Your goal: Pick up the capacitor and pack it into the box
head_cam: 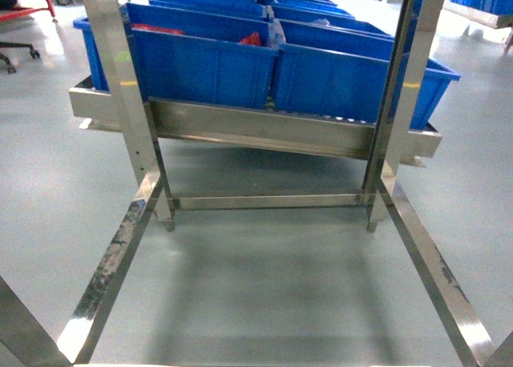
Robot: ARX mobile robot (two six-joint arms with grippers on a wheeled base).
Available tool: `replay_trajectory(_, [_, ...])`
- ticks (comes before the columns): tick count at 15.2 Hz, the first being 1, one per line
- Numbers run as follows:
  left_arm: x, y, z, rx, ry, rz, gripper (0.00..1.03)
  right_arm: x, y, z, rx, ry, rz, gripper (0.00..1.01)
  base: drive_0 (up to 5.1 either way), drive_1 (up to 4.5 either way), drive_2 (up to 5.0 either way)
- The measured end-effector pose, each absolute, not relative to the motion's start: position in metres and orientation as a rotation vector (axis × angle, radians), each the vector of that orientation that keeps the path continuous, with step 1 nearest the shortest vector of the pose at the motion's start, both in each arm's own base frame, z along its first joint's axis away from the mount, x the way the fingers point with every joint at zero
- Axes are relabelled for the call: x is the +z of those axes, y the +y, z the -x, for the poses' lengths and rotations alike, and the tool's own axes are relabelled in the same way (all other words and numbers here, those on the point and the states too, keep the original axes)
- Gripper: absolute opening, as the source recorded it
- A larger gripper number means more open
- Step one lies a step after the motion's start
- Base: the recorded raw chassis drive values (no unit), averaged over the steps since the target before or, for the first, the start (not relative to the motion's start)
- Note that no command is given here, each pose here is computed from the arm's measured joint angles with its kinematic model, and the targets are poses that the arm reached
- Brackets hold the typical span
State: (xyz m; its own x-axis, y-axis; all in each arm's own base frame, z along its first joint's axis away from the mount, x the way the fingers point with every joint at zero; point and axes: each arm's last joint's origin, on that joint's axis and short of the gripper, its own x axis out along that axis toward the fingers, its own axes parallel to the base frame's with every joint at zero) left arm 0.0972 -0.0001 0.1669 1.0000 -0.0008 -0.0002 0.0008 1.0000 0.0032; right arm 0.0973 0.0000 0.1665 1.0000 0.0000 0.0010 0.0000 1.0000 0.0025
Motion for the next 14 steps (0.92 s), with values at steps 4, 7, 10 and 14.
replay_trajectory(4, [0.1669,-0.0001,-0.0972,-0.001,0.000,-0.003,0.45,0.1666,0.0000,-0.0973,0.000,-0.001,-0.002,0.98,0.0,0.00,0.0])
replay_trajectory(7, [0.1671,-0.0001,-0.0972,-0.001,-0.001,-0.003,0.45,0.1666,0.0000,-0.0973,0.000,-0.001,-0.002,0.98,0.0,0.00,0.0])
replay_trajectory(10, [0.1669,-0.0001,-0.0972,-0.001,0.000,-0.003,0.45,0.1667,0.0000,-0.0973,0.000,-0.002,-0.002,0.98,-1.6,0.83,0.8])
replay_trajectory(14, [0.1670,-0.0001,-0.0972,-0.001,-0.001,-0.003,0.45,0.1669,0.0000,-0.0973,-0.001,-0.004,-0.002,0.98,-4.9,2.49,2.5])
